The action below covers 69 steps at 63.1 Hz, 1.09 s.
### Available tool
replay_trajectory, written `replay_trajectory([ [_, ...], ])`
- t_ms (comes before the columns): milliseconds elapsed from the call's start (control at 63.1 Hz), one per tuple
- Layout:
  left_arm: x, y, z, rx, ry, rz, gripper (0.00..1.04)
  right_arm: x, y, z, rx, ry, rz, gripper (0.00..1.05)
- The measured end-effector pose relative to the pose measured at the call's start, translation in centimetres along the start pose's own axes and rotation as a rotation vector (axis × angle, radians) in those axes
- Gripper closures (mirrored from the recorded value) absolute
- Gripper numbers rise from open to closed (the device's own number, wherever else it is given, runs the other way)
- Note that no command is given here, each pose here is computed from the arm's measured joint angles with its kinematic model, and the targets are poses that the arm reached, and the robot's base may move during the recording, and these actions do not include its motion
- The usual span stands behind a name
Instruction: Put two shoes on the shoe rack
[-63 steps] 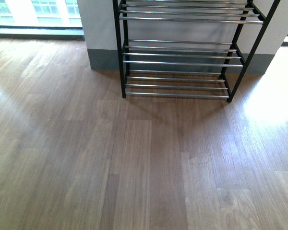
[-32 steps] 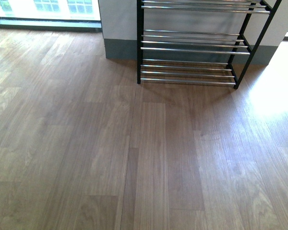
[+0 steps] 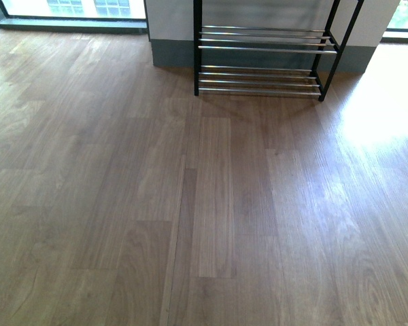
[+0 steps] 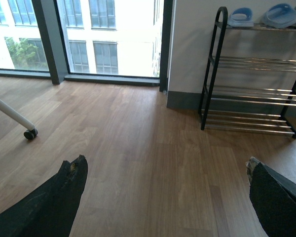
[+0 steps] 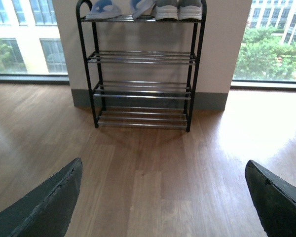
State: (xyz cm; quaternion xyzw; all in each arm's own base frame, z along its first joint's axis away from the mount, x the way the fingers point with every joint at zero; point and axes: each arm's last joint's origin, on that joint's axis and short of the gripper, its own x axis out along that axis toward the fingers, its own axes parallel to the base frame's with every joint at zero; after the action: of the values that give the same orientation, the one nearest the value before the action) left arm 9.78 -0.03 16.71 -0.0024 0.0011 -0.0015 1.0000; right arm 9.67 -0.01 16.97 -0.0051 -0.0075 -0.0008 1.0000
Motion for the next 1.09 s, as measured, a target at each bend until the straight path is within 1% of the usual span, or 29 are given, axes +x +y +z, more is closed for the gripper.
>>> replay_trajectory([
  [1093, 0.0, 0.0, 0.0, 0.0, 0.0, 0.0, 0.09, 0.0, 0.0, 0.0, 0.0, 0.0, 0.0, 0.09],
])
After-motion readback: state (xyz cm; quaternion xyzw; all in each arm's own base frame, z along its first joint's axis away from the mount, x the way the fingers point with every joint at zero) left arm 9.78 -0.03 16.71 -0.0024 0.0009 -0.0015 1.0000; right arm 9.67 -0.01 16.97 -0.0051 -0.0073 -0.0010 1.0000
